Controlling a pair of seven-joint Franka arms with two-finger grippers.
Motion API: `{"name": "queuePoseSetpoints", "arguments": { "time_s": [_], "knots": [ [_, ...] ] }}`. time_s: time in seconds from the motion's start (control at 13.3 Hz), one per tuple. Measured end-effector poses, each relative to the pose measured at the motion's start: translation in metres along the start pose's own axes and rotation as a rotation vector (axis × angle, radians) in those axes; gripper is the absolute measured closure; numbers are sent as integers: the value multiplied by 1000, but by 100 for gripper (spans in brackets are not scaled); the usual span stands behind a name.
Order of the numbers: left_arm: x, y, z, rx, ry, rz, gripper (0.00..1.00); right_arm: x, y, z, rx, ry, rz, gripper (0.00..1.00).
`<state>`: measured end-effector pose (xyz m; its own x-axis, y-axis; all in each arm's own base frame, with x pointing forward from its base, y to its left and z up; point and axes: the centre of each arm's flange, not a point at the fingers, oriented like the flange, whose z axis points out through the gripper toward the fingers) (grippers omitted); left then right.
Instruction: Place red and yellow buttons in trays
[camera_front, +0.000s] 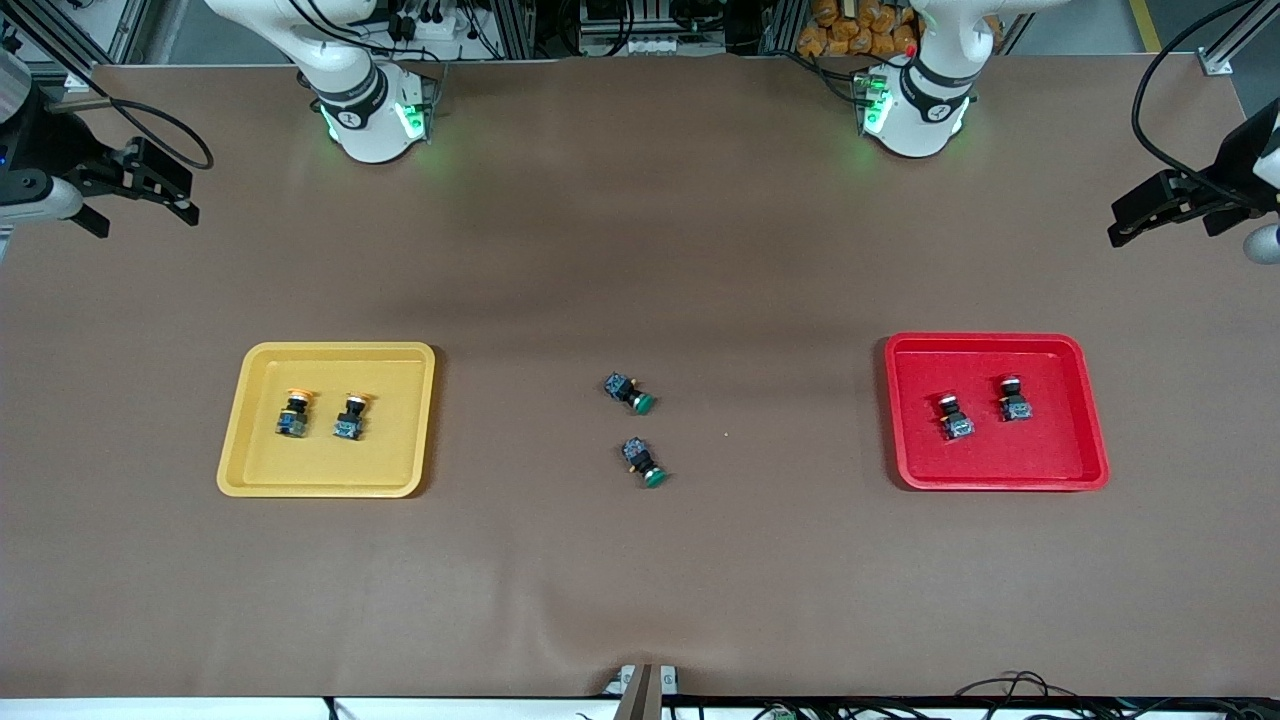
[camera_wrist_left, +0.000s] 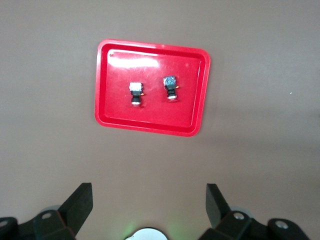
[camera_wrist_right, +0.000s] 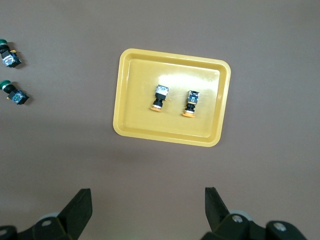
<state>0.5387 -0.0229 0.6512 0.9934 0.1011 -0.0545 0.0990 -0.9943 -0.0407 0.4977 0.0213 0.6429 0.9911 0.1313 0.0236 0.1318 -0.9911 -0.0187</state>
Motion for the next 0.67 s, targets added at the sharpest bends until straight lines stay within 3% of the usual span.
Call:
{"name": "queuePoseSetpoints", "arguments": {
  "time_s": [0.67],
  "knots": [
    [5,-5,14,-10,-30,-10,0,0,0,0,0,0,0,0]
  ]
}}
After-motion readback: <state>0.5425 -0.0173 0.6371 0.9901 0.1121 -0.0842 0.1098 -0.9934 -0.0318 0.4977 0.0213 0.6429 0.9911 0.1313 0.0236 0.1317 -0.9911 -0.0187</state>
